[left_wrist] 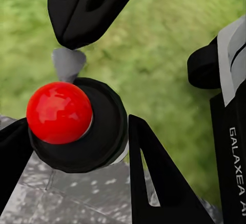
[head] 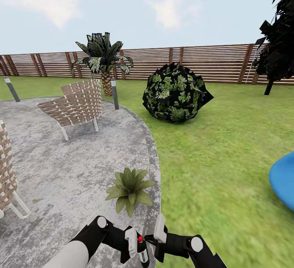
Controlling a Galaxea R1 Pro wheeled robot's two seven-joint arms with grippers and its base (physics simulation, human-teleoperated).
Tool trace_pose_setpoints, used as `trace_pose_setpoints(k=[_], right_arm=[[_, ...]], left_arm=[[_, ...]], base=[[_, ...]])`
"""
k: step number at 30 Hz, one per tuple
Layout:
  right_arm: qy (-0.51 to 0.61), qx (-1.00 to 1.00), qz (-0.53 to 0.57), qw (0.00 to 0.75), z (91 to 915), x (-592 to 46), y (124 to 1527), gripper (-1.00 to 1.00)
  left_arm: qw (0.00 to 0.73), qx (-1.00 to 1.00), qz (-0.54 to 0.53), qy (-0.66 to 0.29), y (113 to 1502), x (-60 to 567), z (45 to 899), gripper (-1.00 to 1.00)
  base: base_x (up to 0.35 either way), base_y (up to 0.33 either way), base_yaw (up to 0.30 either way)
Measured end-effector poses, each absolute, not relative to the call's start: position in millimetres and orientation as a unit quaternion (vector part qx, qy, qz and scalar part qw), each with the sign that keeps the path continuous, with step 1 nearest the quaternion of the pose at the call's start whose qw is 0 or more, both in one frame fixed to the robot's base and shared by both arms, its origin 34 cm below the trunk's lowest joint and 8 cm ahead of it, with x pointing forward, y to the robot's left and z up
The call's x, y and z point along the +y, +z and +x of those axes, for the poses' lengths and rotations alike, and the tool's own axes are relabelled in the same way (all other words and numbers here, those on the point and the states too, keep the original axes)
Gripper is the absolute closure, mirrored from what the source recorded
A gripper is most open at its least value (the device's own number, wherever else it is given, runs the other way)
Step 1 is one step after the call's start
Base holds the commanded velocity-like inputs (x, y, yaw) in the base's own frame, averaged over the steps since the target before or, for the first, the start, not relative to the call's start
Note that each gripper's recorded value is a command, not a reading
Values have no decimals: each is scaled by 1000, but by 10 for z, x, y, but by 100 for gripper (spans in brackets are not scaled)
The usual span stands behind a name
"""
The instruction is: Pick up the pesticide atomizer in the garden and spray insectifuge to fully cover both potted plants in the garden.
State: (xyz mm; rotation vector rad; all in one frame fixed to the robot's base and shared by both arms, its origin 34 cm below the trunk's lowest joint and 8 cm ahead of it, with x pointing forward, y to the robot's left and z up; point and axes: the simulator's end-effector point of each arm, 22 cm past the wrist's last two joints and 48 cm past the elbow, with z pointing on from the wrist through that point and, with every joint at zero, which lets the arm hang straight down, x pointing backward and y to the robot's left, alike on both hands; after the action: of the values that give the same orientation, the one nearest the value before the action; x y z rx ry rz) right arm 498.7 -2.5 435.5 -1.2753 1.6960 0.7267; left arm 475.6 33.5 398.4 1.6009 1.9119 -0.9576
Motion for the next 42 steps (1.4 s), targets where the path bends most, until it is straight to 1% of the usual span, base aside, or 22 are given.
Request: trace_pose_setpoints(k=[14, 18, 22, 28, 29, 32, 35, 38, 40, 42], right_arm=[[292, 681, -512, 435, 4987, -25, 4356, 100], [292, 681, -512, 434, 4984, -24, 4353, 100], [292, 681, -512, 434, 4985, -32, 4350, 100], [290, 681, -513, 433, 4987, -43, 4346, 100], [290, 682, -513, 433, 4988, -50, 4343, -100], [288, 683, -513, 433, 4998, -88, 4335, -100], [286, 685, -511, 433, 5010, -116, 4329, -100], [275, 691, -512, 430, 5030, -250, 4273, -100], [242, 708, -506, 429, 5136, -606, 4166, -100], [189, 742, -476, 433, 5306, -1166, 4012, -100]], left_arm=[[233, 696, 582, -350, 3979, 333, 4746, 100], [230, 700, 584, -340, 3948, 429, 4777, 100], [213, 717, 584, -315, 3807, 858, 4776, 100], [186, 751, 575, -265, 3657, 1779, 4838, 100], [184, 755, 573, -260, 3650, 1879, 4846, 100], [174, 770, 567, -234, 3640, 2331, 4883, 100], [181, 786, 557, -199, 3719, 2737, 5043, 100], [220, 805, 528, -157, 3817, 2976, 5333, 100], [270, 828, 477, -120, 3875, 3122, 5607, 100], [311, 849, 420, -82, 3931, 3314, 5835, 100]], base=[[0, 0, 0], [0, 0, 0], [0, 0, 0], [0, 0, 0], [0, 0, 0], [0, 0, 0], [0, 0, 0], [0, 0, 0], [0, 0, 0], [0, 0, 0]])
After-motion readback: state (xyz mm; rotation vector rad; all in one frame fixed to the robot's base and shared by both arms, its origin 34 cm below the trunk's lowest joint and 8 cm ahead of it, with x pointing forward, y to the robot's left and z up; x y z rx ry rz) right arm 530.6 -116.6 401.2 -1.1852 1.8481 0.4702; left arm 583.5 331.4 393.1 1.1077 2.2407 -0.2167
